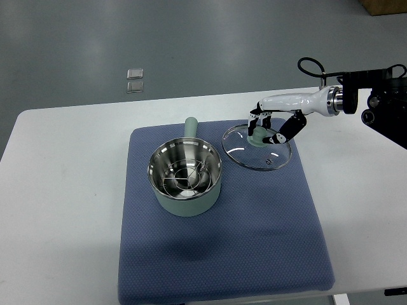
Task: Open lid and place right of pot
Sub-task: 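Carry the glass lid away from the pot and lower it onto the mat, then open the right hand to release the lid and withdraw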
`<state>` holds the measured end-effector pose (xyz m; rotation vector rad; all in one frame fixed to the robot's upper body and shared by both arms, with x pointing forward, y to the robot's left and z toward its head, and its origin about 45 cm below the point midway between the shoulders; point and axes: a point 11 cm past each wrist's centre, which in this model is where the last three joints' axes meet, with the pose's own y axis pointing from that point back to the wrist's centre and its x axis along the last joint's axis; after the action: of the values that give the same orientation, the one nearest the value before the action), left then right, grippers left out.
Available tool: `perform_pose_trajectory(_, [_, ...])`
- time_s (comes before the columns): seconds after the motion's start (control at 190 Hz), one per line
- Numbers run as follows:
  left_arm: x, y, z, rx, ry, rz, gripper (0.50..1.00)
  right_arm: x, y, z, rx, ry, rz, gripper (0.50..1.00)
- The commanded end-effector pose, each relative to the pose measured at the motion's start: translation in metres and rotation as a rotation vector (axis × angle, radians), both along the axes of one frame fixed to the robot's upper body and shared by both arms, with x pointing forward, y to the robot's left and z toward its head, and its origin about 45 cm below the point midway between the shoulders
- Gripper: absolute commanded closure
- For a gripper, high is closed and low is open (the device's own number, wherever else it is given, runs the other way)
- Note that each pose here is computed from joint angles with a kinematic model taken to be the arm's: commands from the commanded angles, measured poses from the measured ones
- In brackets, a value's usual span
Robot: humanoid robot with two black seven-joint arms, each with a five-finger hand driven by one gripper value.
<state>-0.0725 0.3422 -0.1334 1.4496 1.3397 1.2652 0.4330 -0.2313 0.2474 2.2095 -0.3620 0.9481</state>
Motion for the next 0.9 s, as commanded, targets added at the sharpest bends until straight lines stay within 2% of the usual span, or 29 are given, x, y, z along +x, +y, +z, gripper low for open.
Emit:
perform_pose_trajectory(0.0, [0.0,0.0,0.0,0.0,0.0,-0.001,0.5,-0.006,-0.001,-0.013,0.003,0.024,-0.001,1.0])
perform_pose_trajectory(0.058, [0.0,0.0,0.0,0.0,0.0,-0.001,0.5,-0.006,-0.001,-0.015,0.004,0.026,-0.001,1.0])
perform_pose_trajectory(0.142, [0.0,0.0,0.0,0.0,0.0,0.0,0.5,-0.006,-0.003,-0.02,0.008,0.02,-0.017,0.938])
perform_pose_trajectory(0.185, [0.0,0.0,0.0,0.0,0.0,0.0,0.5,-0.005,-0.003,-0.021,0.012,0.015,-0.022,0.865])
perform_pose_trajectory(0.19, [0.0,0.0,0.0,0.0,0.001,0.001,0.5,-0.005,-0.004,-0.022,0.012,0.015,-0.024,0.838])
perform_pose_trajectory(0.195, [0.0,0.0,0.0,0.0,0.001,0.001,0.5,-0.005,-0.004,-0.022,0.012,0.015,-0.024,0.838])
perform_pose_trajectory(0.2, [0.0,0.0,0.0,0.0,0.0,0.0,0.5,-0.005,-0.004,-0.021,0.013,0.012,-0.025,0.81])
perform_pose_trajectory(0.206, [0.0,0.0,0.0,0.0,0.0,0.0,0.5,-0.005,-0.004,-0.021,0.013,0.012,-0.025,0.81])
perform_pose_trajectory(0.211, [0.0,0.0,0.0,0.0,0.0,-0.001,0.5,-0.005,-0.004,-0.021,0.013,0.009,-0.027,0.775])
perform_pose_trajectory(0.216, [0.0,0.0,0.0,0.0,0.0,-0.001,0.5,-0.005,-0.004,-0.021,0.013,0.009,-0.027,0.775])
perform_pose_trajectory(0.221, [0.0,0.0,0.0,0.0,0.0,-0.001,0.5,-0.004,-0.004,-0.021,0.013,0.006,-0.027,0.738])
perform_pose_trajectory(0.232, [0.0,0.0,0.0,0.0,0.0,-0.001,0.5,-0.004,-0.004,-0.021,0.013,0.006,-0.028,0.738])
perform_pose_trajectory(0.237, [0.0,0.0,0.0,0.0,0.0,-0.001,0.5,-0.004,-0.003,-0.021,0.015,0.004,-0.027,0.7])
perform_pose_trajectory(0.243, [0.0,0.0,0.0,0.0,0.0,-0.001,0.5,-0.004,-0.003,-0.021,0.015,0.004,-0.027,0.699])
perform_pose_trajectory(0.248, [0.0,0.0,0.0,0.0,0.0,-0.001,0.5,-0.004,-0.003,-0.021,0.017,0.003,-0.029,0.667])
perform_pose_trajectory(0.253, [0.0,0.0,0.0,0.0,0.0,-0.001,0.5,-0.004,-0.003,-0.021,0.017,0.003,-0.029,0.666])
perform_pose_trajectory(0.258, [0.0,0.0,0.0,0.0,0.0,0.0,0.5,-0.004,-0.003,-0.021,0.019,0.0,-0.028,0.638])
perform_pose_trajectory(0.274, [0.0,0.0,0.0,0.0,0.0,-0.001,0.5,-0.004,-0.004,-0.021,0.019,-0.002,-0.029,0.615])
perform_pose_trajectory(0.279, [0.0,0.0,0.0,0.0,0.0,-0.001,0.5,-0.004,-0.003,-0.021,0.022,-0.003,-0.03,0.589])
perform_pose_trajectory(0.29, [0.0,0.0,0.0,0.0,0.0,-0.001,0.5,-0.004,-0.003,-0.022,0.021,-0.003,-0.032,0.571])
perform_pose_trajectory(0.622, [0.0,0.0,0.0,0.0,0.0,0.0,0.5,0.001,-0.006,-0.015,0.125,0.037,-0.105,0.566])
perform_pose_trajectory(0.77, [0.0,0.0,0.0,0.0,0.0,0.0,0.5,0.009,-0.011,-0.011,0.349,0.137,-0.245,0.566])
perform_pose_trajectory(0.897, [0.0,0.0,0.0,-0.001,0.0,0.0,0.5,0.016,-0.016,-0.015,0.554,0.301,-0.444,0.566])
